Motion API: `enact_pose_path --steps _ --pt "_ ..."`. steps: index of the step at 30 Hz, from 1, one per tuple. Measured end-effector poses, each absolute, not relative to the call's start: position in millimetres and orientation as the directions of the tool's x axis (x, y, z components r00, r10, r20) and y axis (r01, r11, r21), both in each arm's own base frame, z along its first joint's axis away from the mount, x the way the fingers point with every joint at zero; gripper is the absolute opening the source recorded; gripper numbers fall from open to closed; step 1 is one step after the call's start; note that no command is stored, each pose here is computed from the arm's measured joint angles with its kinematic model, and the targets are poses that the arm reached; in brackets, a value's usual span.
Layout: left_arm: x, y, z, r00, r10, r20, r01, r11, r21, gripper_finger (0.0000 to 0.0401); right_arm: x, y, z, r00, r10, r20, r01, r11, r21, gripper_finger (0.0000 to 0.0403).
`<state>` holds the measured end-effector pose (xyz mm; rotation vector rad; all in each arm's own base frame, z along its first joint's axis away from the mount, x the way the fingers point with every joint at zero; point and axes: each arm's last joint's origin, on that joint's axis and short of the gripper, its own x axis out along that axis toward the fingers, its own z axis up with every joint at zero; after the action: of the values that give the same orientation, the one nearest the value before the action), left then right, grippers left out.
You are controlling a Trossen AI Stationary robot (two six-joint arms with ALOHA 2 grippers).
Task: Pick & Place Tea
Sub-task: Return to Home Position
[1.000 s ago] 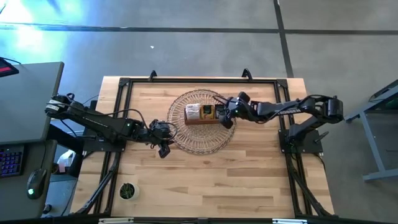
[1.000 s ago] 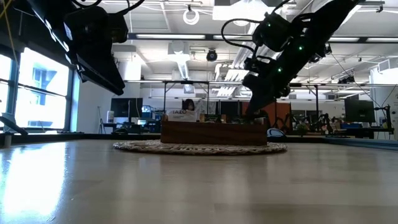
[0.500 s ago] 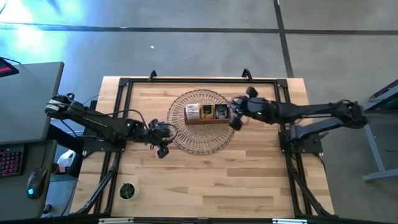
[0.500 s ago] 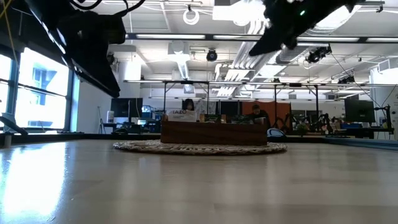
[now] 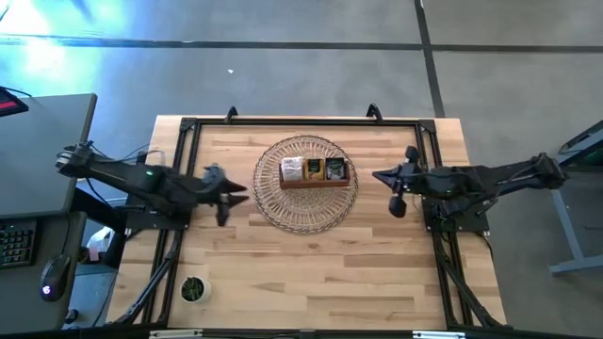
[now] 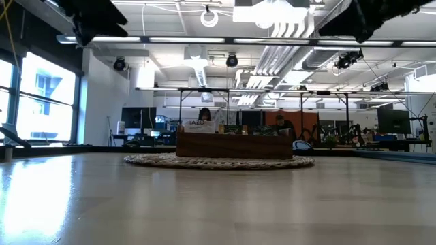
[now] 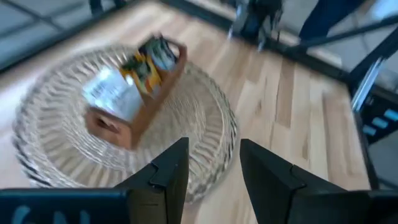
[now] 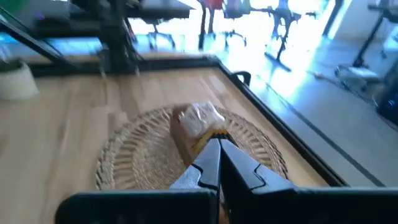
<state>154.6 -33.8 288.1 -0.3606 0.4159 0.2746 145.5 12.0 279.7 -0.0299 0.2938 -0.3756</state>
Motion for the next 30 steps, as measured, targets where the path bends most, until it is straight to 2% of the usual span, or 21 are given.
enact_pose_path --steps 6,14,18,24,30 --pt "112 -22 275 0.925 0.248 -0.289 -0.330 0.902 -0.280 0.0142 120 13 250 0.959 -0.256 -0.118 0.249 0.966 -0.074 0.0000" --pt "108 -21 219 0.967 0.221 -0.129 -0.249 0.928 -0.279 0.0142 97 10 227 0.982 -0.165 0.097 0.172 0.983 -0.069 0.0000" --pt "109 -22 190 0.976 0.203 -0.079 -0.218 0.925 -0.310 0.0142 93 12 210 0.990 -0.091 0.110 0.100 0.992 -0.074 0.0000" --pt "107 -21 176 0.983 0.179 -0.032 -0.180 0.932 -0.316 0.0142 90 9 195 0.983 -0.146 0.111 0.153 0.987 -0.058 0.0000" --pt "106 -21 176 0.981 0.190 -0.036 -0.192 0.944 -0.267 0.0142 91 8 182 0.979 -0.203 0.007 0.203 0.979 -0.011 0.0000"
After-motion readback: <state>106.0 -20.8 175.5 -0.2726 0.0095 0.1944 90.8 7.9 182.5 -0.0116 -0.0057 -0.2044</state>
